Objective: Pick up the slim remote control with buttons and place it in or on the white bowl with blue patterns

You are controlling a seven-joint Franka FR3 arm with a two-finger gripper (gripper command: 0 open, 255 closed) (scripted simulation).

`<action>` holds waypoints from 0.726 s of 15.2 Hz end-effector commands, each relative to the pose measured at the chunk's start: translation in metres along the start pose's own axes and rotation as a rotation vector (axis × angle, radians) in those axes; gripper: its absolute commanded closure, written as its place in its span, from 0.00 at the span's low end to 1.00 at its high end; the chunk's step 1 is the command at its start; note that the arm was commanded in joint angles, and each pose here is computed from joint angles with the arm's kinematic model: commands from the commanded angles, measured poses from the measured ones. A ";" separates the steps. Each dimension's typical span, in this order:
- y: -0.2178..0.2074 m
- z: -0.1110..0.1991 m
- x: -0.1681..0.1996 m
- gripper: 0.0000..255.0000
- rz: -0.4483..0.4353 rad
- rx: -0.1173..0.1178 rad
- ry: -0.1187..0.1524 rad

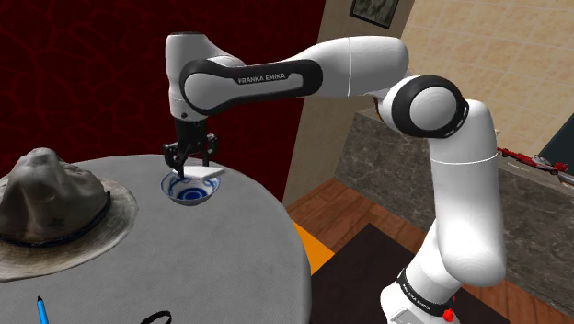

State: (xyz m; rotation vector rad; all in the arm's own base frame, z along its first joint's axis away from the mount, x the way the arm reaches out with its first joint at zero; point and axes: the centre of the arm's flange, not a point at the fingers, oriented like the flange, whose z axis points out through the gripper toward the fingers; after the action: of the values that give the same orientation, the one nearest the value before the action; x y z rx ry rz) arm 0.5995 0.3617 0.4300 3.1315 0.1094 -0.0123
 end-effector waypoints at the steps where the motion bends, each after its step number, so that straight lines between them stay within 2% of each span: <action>1: 0.009 0.000 0.025 1.00 0.000 0.000 0.000; 4: 0.018 -0.001 0.056 1.00 0.000 0.000 0.000; 11: 0.018 0.036 0.056 1.00 0.000 0.000 0.000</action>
State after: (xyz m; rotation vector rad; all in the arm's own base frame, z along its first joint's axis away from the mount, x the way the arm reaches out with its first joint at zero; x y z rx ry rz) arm 0.6555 0.3478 0.4002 3.1318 0.1109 -0.0109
